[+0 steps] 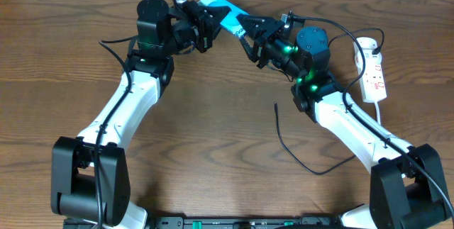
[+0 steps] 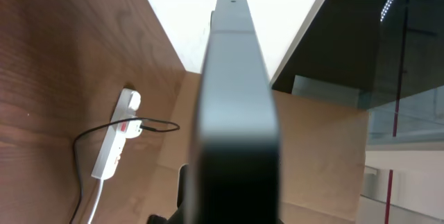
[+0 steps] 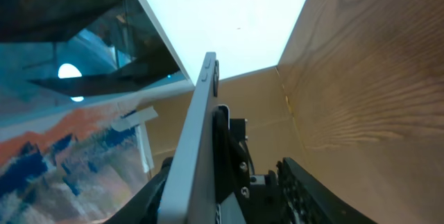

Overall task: Plug charger to phone and switch on socket
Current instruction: 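Open the right gripper and pull it away from the phone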

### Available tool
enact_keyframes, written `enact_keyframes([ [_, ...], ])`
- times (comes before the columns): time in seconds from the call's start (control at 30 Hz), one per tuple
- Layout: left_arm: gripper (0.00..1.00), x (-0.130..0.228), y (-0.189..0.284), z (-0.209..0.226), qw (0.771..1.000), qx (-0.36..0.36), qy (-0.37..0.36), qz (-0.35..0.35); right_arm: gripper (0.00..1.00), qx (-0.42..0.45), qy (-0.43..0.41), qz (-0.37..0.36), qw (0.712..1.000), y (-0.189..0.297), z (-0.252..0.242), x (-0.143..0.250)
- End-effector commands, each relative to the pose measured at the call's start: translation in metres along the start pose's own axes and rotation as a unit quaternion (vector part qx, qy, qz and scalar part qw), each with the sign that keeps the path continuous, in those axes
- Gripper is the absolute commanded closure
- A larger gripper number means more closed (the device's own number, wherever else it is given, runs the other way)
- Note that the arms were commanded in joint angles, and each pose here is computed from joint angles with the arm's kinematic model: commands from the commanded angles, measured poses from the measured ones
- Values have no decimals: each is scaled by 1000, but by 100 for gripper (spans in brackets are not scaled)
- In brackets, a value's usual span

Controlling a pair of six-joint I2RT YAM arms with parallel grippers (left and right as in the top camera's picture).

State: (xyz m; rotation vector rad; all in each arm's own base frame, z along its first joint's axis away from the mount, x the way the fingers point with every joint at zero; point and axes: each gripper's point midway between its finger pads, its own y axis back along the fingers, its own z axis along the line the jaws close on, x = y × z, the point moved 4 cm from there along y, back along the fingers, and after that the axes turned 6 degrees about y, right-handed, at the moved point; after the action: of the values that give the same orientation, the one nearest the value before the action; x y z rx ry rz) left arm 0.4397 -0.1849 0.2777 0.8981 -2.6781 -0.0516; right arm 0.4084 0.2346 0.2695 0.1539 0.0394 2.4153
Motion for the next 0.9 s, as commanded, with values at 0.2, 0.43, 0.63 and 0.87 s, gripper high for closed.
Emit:
enact_keyframes([
  [0.2,92,12,2,-13,999,14,-36,19,33,-1,11,2,1000,-2,1,3],
  [0.43,93,10,3,-8,998,1,-66,17,3,-5,78,4,997,-1,3,3],
  [0.63,93,2,7,4,996,-26,-87,7,1,-14,188,24,982,5,5,-3],
  [0.87,93,-16,21,6,995,-33,-93,-2,1,-17,223,34,974,20,7,-26],
])
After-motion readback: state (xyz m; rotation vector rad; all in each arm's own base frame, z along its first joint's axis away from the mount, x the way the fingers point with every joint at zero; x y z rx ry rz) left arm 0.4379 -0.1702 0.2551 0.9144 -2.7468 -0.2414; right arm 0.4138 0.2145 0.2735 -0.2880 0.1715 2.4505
